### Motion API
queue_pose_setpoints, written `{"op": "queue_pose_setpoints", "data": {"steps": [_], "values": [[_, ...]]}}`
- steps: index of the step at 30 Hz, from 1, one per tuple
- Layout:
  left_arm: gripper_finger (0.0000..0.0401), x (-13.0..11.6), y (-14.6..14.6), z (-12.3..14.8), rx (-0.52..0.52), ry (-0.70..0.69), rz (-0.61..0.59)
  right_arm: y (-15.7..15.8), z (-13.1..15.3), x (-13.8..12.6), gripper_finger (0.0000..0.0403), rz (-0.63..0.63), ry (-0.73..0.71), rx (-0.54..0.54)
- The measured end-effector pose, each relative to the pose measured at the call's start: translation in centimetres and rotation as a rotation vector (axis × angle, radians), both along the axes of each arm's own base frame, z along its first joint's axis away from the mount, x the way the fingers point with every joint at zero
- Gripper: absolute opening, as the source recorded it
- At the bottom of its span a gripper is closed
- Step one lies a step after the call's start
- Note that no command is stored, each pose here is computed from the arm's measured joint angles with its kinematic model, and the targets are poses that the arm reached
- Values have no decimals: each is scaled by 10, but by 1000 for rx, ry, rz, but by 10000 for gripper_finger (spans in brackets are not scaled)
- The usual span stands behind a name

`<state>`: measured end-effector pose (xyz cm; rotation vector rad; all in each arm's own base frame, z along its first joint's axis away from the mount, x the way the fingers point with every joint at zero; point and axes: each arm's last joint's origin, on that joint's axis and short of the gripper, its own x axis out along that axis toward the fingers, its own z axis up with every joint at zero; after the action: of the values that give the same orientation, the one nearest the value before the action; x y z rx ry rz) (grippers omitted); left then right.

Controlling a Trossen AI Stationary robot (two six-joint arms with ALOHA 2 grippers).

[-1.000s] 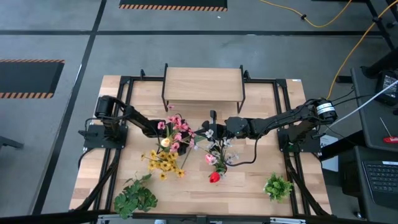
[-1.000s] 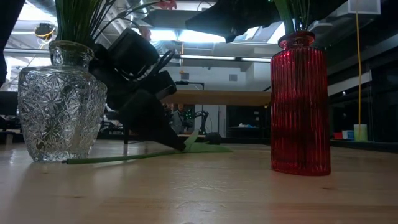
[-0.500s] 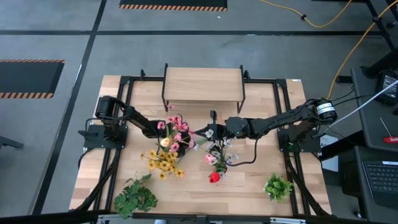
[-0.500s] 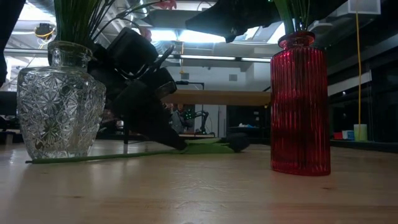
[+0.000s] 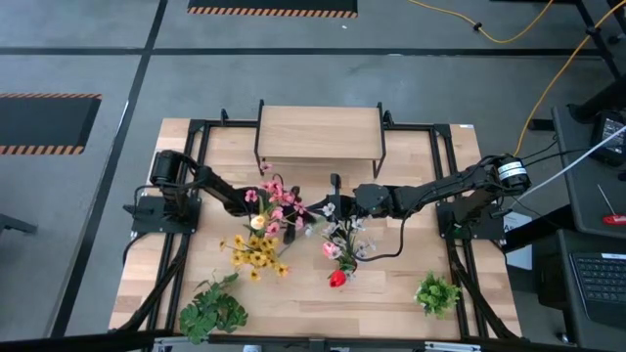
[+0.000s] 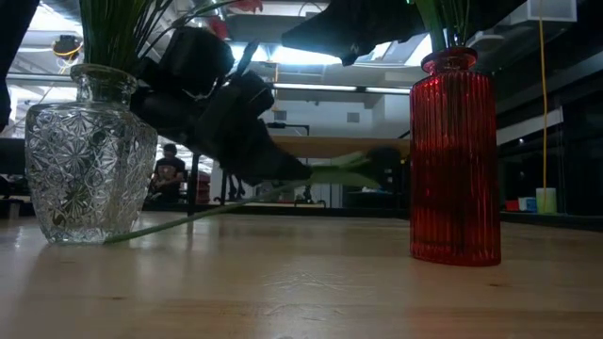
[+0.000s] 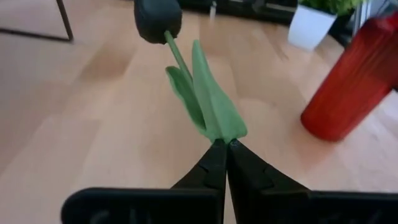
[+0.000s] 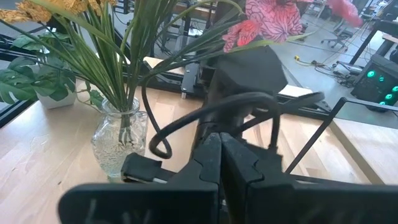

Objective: Pick and place flowers into a vace then onto a shelf
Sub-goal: Put the black tulip into the transparent vase

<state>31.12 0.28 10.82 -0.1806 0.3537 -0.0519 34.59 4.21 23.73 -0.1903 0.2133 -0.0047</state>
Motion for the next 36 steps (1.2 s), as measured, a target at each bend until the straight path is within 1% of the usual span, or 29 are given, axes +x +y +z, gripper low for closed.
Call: {"op": "queue_pose_setpoints", "data": {"steps": [7,9,13,18,24,28,31,36], "values": [[3,0,12,5,1,-46,42,0,0,0,5,0,0,1],[2,-1,15,11,6,-71,48,0,0,0,5,0,1,1],[3,-3,21,27,26,-126,15,0,-1,0,5,0,11,0],[3,-8,38,43,45,-175,67,0,-2,0,5,-1,17,2],[3,-13,58,55,111,-215,123,0,0,0,5,0,0,-7],[2,-18,69,63,133,-238,158,-1,5,1,5,5,-45,-48],[3,-22,74,72,142,-269,149,-2,5,1,5,1,-52,-48],[3,-31,79,90,203,-286,141,-2,5,1,5,0,-55,-48]]}}
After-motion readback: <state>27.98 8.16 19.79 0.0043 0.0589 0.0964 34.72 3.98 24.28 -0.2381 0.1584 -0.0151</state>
